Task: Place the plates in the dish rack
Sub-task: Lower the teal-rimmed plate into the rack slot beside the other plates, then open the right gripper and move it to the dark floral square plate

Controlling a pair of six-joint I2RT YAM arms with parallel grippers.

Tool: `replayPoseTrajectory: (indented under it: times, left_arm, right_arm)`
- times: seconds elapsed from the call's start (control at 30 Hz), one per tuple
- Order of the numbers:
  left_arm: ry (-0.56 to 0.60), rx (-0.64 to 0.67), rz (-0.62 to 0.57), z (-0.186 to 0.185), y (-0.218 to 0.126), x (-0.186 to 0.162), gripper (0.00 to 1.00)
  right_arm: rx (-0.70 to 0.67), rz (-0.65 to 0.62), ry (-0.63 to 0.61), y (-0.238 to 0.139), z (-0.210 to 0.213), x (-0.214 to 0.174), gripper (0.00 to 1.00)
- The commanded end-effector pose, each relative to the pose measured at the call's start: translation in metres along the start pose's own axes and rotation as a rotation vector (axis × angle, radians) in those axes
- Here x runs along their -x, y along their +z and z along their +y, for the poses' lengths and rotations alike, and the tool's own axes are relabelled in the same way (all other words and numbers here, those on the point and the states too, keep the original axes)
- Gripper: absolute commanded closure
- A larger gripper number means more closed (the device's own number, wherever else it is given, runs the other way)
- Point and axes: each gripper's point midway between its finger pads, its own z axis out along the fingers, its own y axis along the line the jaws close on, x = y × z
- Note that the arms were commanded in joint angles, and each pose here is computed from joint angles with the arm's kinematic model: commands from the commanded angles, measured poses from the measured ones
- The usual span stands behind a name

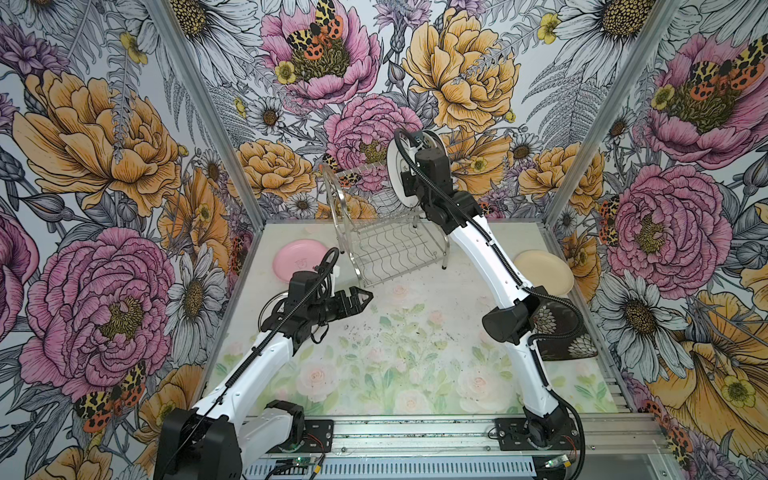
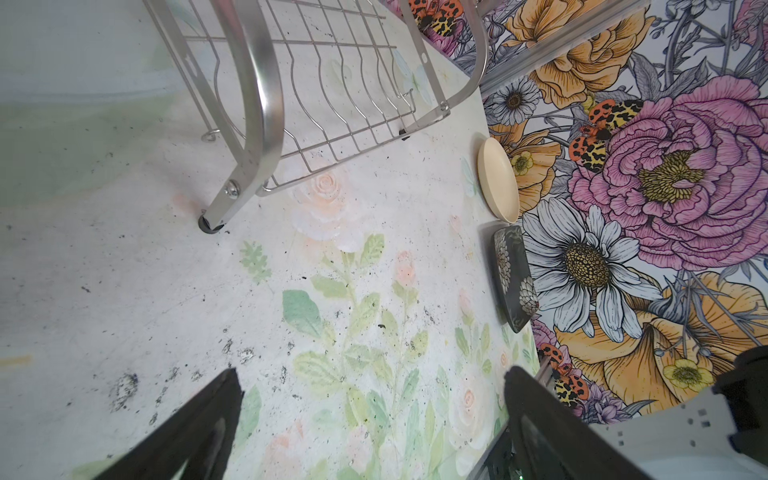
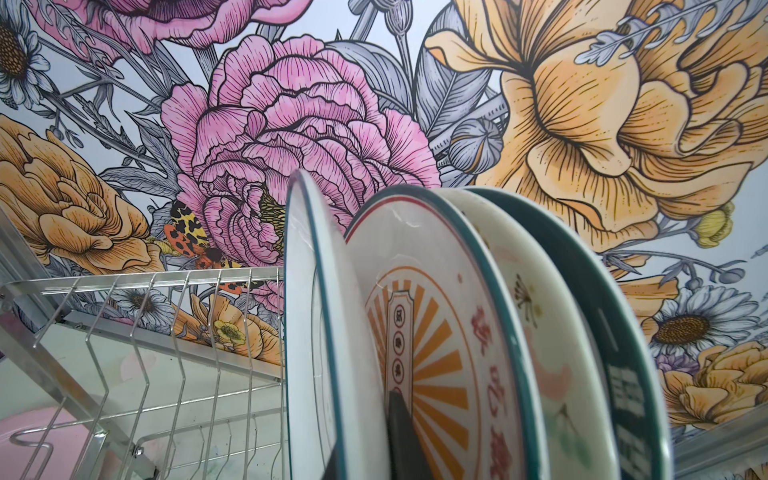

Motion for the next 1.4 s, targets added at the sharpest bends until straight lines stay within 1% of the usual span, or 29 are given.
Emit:
replayPoseTrajectory:
  times: [0.0, 0.03, 0.13, 0.2, 0.27, 0.3, 0.37, 0.43, 0.67, 0.77, 0.9, 1.0, 1.13, 1.37]
  left_arm:
    - [0.004, 0.01, -0.019, -0.001, -0.003, 0.001, 0.01]
    - [0.004, 0.008, -0.02, -0.002, -0.003, 0.0, 0.01]
    - [0.004, 0.007, -0.025, -0.003, -0.005, -0.001, 0.01]
    - [0.004, 0.007, -0.026, -0.004, -0.006, -0.003, 0.01]
    - [0.004, 0.007, -0.026, -0.004, -0.007, -0.004, 0.01]
    - [0.004, 0.008, -0.028, -0.004, -0.008, -0.005, 0.01]
    - [0.002, 0.009, -0.029, -0.004, -0.009, -0.006, 0.01]
    - [0.005, 0.009, -0.033, -0.005, -0.011, -0.007, 0.01]
    - [0.006, 0.01, -0.041, -0.007, -0.014, -0.011, 0.01]
    - [0.007, 0.011, -0.046, -0.008, -0.015, -0.012, 0.01]
    - [0.007, 0.012, -0.047, -0.008, -0.015, -0.015, 0.01]
    - [0.01, 0.013, -0.046, -0.008, -0.015, -0.016, 0.01]
    - [0.015, 0.014, -0.039, -0.008, -0.014, -0.019, 0.01]
    - [0.021, 0.008, -0.023, -0.009, -0.011, -0.024, 0.01]
  right_arm:
    - [-0.061, -0.06, 0.021, -0.003, -0.013, 0.018, 1.0]
    - [-0.066, -0.057, 0.02, -0.003, -0.013, 0.017, 1.0]
    - [-0.069, -0.053, 0.016, -0.004, -0.012, 0.016, 0.91]
    - [-0.069, -0.055, 0.012, -0.006, -0.013, 0.018, 0.84]
    - [-0.065, -0.059, 0.012, -0.009, -0.013, 0.021, 0.8]
    - [-0.065, -0.063, 0.014, -0.011, -0.014, 0.023, 0.76]
    - [-0.06, -0.071, 0.012, -0.016, -0.014, 0.028, 0.72]
    - [-0.056, -0.08, 0.009, -0.023, -0.014, 0.034, 0.7]
    - [-0.03, -0.106, 0.01, -0.052, -0.011, 0.053, 0.53]
    - [-0.018, -0.096, 0.009, -0.064, -0.009, 0.054, 0.45]
    - [-0.004, -0.071, 0.032, -0.084, -0.011, 0.05, 0.39]
    - [0.005, -0.027, 0.066, -0.1, -0.018, 0.036, 0.38]
    - [0.0, 0.046, 0.12, -0.122, -0.032, 0.004, 0.34]
    - [-0.066, 0.195, 0.255, -0.155, -0.075, -0.081, 0.29]
